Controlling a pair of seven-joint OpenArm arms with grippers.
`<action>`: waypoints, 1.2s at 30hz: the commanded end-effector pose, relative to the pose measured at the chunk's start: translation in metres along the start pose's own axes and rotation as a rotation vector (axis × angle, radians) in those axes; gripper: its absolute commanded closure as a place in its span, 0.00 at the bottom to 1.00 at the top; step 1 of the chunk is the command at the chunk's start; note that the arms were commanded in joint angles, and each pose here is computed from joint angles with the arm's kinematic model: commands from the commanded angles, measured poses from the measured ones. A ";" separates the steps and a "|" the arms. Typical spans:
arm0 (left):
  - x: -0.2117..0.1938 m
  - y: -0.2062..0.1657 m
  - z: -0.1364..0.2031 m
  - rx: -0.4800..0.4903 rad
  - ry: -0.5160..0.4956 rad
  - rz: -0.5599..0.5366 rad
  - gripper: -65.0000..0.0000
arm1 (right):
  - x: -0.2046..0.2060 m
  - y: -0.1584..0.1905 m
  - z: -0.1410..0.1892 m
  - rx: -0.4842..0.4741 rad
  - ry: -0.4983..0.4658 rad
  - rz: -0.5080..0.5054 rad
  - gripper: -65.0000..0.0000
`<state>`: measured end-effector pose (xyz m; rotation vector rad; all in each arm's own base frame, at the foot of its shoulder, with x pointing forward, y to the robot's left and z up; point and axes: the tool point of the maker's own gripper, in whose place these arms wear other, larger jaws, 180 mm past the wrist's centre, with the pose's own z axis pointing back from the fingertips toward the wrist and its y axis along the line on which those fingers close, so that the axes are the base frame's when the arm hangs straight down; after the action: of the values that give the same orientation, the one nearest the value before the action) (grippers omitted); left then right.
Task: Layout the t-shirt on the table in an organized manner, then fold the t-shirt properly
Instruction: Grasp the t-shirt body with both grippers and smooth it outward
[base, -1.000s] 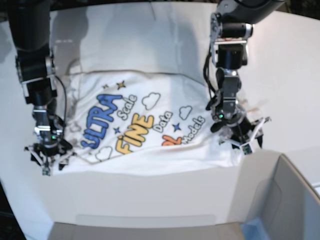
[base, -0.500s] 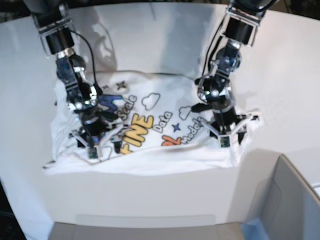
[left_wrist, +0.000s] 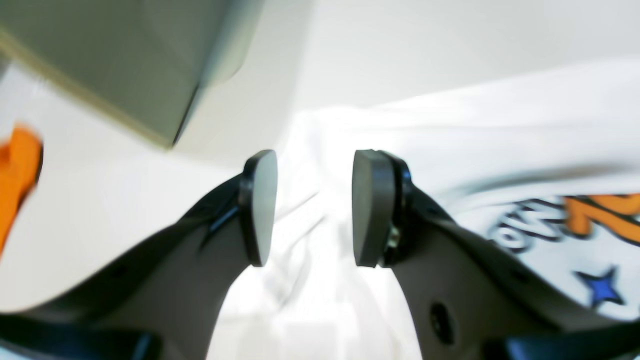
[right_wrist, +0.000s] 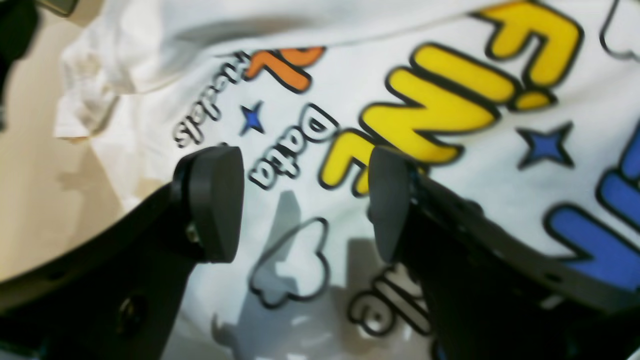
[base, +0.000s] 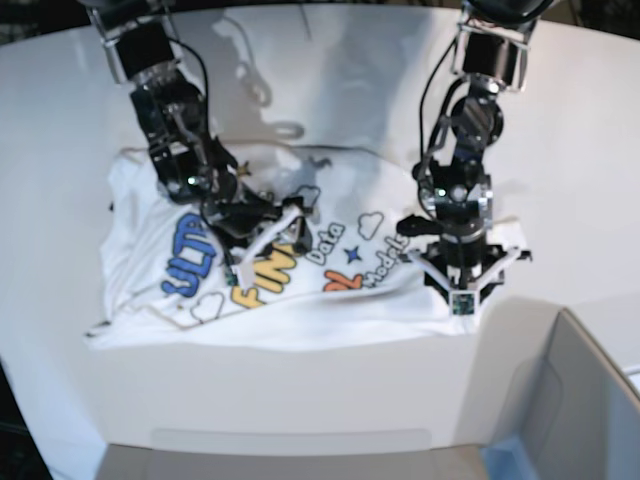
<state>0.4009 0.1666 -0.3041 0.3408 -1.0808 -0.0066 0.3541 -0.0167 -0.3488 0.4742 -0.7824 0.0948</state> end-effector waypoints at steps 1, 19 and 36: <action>0.012 -0.002 0.000 -0.012 -0.036 -0.006 0.61 | 0.013 0.007 0.001 0.028 -0.038 0.001 0.40; -0.033 0.009 -0.030 -0.213 0.177 0.391 0.61 | -0.028 -0.001 -0.009 0.034 0.069 -0.100 0.40; -0.036 -0.002 -0.030 -0.248 0.190 0.429 0.61 | -0.035 -0.001 -0.008 0.033 0.081 -0.106 0.40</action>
<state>0.3977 0.1777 -0.3667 -0.1141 -0.8724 0.2723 0.3317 -0.0139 -0.3865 0.5233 -0.6622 0.0192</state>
